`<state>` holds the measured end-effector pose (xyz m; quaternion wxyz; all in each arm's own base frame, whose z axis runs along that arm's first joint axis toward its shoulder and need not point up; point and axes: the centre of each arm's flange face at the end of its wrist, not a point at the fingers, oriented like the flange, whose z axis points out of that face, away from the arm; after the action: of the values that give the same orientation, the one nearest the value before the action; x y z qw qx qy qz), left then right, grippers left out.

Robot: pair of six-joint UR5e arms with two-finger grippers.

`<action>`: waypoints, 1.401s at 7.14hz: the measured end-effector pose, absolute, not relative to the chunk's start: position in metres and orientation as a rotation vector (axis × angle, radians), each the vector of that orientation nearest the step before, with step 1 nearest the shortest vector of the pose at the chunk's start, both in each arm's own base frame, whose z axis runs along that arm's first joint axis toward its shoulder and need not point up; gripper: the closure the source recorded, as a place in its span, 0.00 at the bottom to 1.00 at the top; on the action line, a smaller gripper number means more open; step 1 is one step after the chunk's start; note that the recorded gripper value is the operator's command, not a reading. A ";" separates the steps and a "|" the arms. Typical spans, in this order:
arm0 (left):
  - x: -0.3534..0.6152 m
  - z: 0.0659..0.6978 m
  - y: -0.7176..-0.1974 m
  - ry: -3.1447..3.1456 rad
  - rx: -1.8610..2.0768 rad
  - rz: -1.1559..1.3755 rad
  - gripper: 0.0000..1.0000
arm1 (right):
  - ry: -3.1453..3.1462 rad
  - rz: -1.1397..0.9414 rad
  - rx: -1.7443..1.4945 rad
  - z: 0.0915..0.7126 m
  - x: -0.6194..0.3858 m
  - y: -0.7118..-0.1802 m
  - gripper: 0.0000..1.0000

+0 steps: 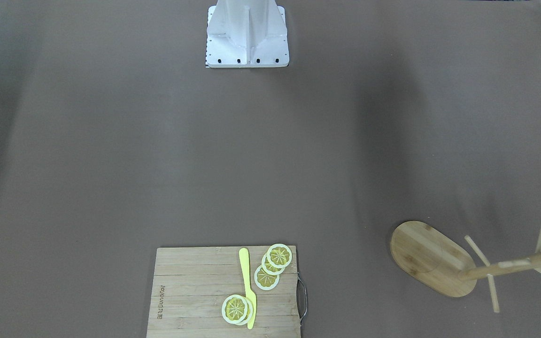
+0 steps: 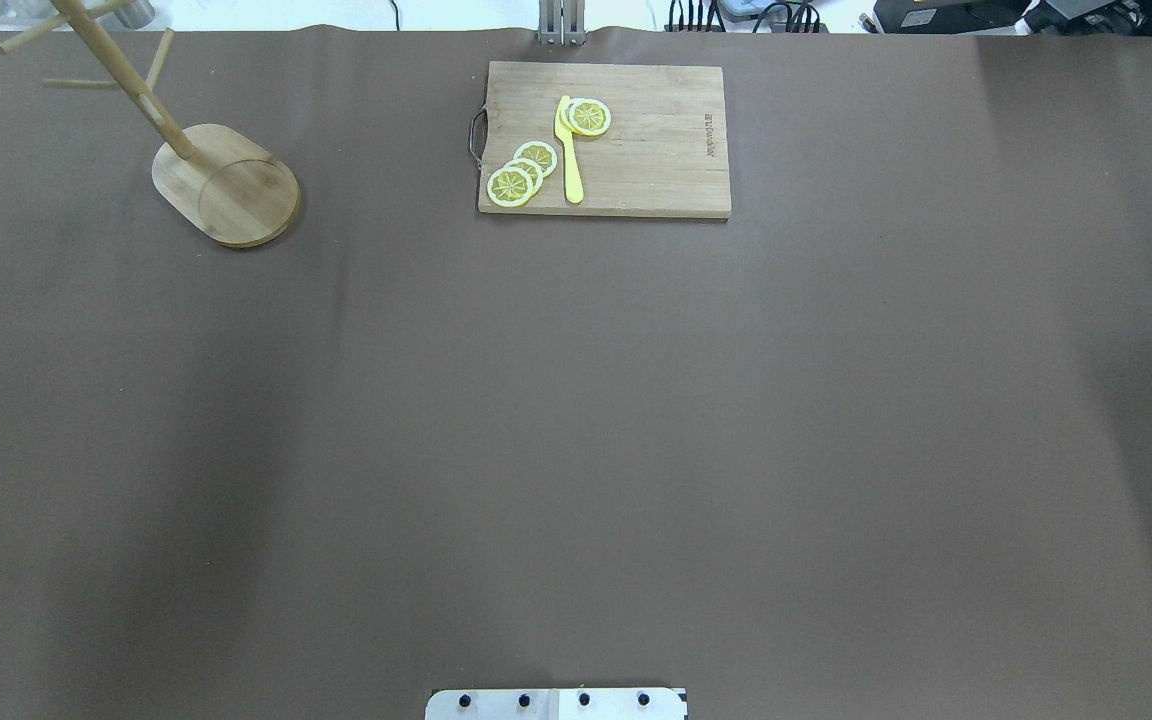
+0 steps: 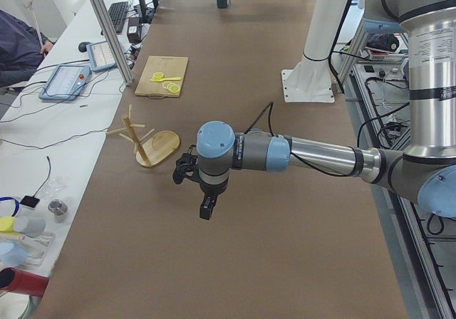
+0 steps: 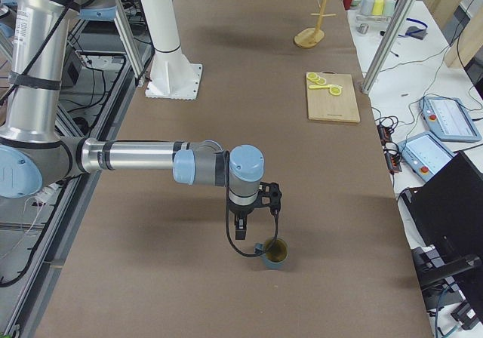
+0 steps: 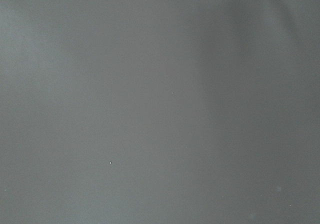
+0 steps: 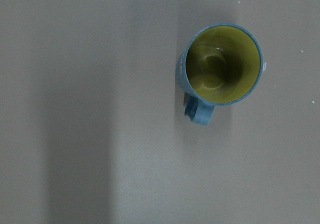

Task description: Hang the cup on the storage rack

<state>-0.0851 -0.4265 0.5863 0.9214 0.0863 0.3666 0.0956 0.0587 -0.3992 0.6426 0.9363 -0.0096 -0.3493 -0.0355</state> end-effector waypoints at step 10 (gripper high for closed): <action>-0.083 0.557 -0.434 0.738 0.285 0.243 0.01 | -0.711 -0.118 0.109 0.582 0.058 -0.435 0.00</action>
<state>-0.0835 -0.4345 0.5575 0.9157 0.1383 0.3584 0.1182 0.0576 -0.4354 0.5815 0.9343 0.0533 -0.3476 -0.0576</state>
